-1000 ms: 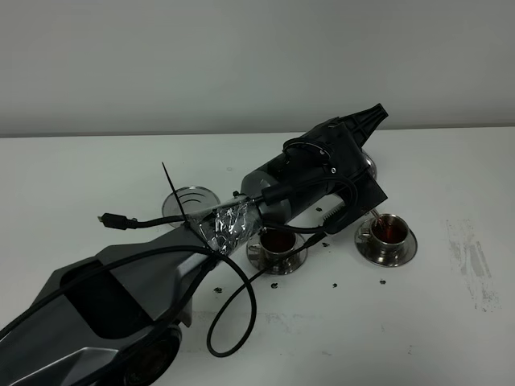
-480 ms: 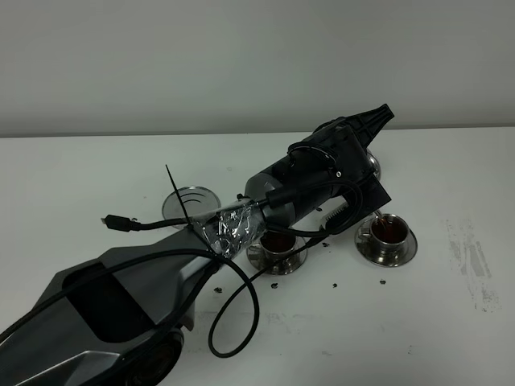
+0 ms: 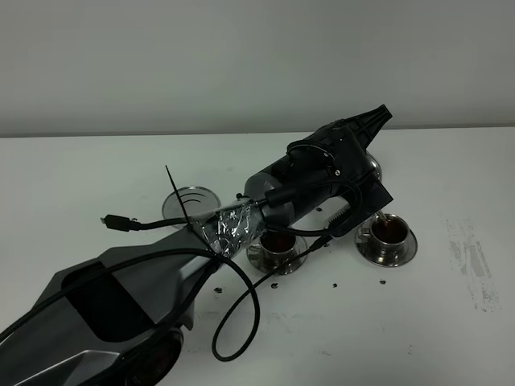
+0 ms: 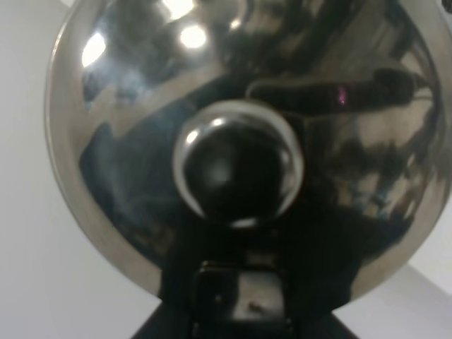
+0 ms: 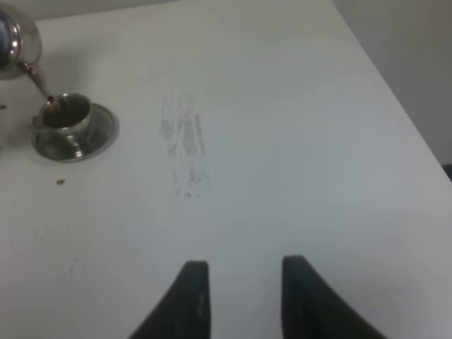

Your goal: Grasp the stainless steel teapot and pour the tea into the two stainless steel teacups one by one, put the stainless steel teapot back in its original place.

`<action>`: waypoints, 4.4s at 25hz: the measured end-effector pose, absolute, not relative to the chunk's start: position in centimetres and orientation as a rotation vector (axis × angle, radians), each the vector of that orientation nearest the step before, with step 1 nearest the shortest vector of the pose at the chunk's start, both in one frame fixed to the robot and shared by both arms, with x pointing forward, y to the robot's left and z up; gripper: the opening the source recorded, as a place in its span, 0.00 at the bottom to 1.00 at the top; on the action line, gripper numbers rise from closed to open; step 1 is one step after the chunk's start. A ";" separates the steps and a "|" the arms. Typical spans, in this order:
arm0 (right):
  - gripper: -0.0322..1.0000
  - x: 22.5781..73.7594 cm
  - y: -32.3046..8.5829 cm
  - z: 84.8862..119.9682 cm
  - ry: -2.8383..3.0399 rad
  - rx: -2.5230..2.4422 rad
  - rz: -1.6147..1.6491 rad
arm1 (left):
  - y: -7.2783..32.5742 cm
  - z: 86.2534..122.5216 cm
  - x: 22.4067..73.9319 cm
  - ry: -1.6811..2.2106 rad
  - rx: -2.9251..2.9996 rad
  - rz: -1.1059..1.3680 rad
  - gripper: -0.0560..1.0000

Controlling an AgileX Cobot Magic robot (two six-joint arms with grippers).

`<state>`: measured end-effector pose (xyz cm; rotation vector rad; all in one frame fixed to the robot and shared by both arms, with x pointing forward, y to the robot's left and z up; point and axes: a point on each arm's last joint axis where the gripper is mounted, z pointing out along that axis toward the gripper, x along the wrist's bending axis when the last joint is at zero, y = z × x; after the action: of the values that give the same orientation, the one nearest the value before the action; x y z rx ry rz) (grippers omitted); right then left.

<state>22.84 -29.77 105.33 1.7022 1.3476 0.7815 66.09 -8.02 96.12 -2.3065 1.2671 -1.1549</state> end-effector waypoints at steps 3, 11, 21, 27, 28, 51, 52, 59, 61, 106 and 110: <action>0.26 22.8 -29.8 105.3 1.348 1.702 0.781 | -7.7 96.0 66.3 1.247 -2.348 -1.146 0.25; 0.26 22.8 -29.8 105.3 1.348 1.702 0.781 | -5.9 95.6 67.6 1.145 -2.481 -1.098 0.25; 0.26 22.8 -29.8 105.3 1.348 1.702 0.781 | -4.2 101.7 65.7 1.051 -2.774 -1.058 0.25; 0.26 22.8 -29.8 105.3 1.348 1.702 0.781 | -1.8 104.1 62.0 1.027 -2.911 -0.975 0.25; 0.26 22.8 -29.8 105.3 1.348 1.702 0.781 | -1.4 104.1 61.2 1.007 -2.952 -0.933 0.25; 0.26 22.8 -29.8 105.3 1.348 1.702 0.781 | -3.0 96.6 57.2 0.221 -3.398 -0.229 0.25; 0.26 22.8 -29.8 105.3 1.348 1.702 0.781 | -3.1 96.4 57.2 0.223 -3.396 -0.224 0.25; 0.26 22.8 -29.8 105.3 1.348 1.702 0.781 | -3.6 94.2 57.3 0.221 -3.377 -0.176 0.25; 0.26 22.8 -29.8 105.3 1.348 1.702 0.781 | -3.7 93.8 57.4 0.219 -3.378 -0.180 0.25; 0.26 22.8 -29.8 105.3 1.348 1.702 0.781 | 16.8 97.5 66.3 -1.090 -3.186 -0.451 0.25; 0.26 22.8 -29.8 105.3 1.348 1.702 0.781 | 16.5 97.1 67.3 -1.168 -3.156 -0.399 0.25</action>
<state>22.84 -29.77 105.33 1.7022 1.3476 0.7815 67.28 16.49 97.10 -3.1559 -1.1682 -0.3990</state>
